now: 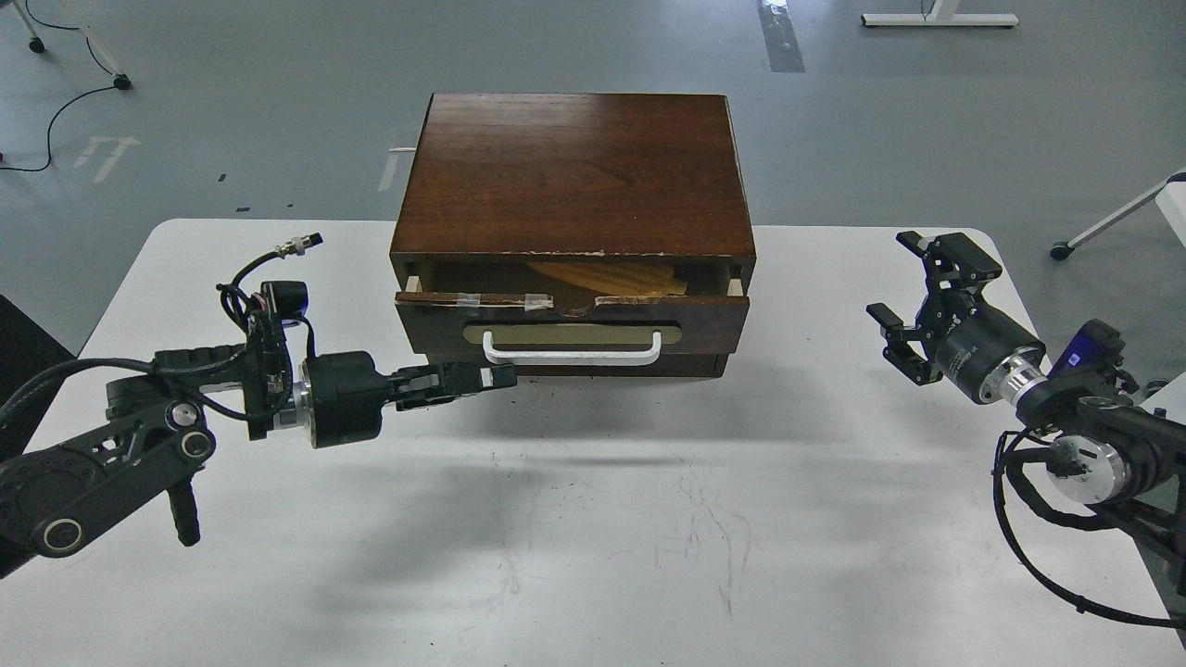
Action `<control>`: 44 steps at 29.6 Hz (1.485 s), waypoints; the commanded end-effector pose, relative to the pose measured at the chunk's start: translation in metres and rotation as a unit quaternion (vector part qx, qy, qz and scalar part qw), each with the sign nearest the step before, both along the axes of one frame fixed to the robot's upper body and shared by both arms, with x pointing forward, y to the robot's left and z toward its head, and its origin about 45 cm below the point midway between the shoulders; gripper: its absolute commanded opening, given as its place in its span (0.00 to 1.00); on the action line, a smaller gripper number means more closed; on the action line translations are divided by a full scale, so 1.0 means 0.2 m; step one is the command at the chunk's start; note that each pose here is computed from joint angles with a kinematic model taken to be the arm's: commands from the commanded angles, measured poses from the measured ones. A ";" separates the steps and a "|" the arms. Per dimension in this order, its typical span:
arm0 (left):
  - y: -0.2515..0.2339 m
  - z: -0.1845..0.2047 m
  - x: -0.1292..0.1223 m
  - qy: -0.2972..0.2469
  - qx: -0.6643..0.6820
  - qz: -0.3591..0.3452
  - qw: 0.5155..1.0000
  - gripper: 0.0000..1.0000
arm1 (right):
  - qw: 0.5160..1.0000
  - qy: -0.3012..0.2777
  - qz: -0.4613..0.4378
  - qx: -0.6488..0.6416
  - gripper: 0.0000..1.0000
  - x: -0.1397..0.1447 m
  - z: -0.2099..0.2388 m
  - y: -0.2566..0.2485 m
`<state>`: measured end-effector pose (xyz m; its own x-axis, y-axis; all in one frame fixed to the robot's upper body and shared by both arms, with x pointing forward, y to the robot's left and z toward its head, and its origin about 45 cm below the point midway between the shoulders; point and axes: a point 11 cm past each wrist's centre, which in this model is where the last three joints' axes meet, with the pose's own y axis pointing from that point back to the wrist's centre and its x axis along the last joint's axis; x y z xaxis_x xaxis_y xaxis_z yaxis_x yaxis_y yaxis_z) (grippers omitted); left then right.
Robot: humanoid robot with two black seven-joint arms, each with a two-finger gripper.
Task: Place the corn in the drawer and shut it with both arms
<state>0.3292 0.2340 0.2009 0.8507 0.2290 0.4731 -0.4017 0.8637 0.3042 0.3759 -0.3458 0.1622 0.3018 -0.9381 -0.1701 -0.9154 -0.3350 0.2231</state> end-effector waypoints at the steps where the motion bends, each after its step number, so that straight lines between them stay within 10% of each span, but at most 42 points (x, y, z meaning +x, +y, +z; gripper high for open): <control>1: 0.01 0.00 0.01 -0.001 0.001 0.002 1.000 0.00 | 1.000 0.000 0.000 0.000 0.97 0.00 0.00 0.00; 44: 0.10 -0.02 0.05 0.013 0.009 0.031 0.999 0.00 | 1.000 0.001 -0.001 0.000 0.97 0.00 -0.01 0.00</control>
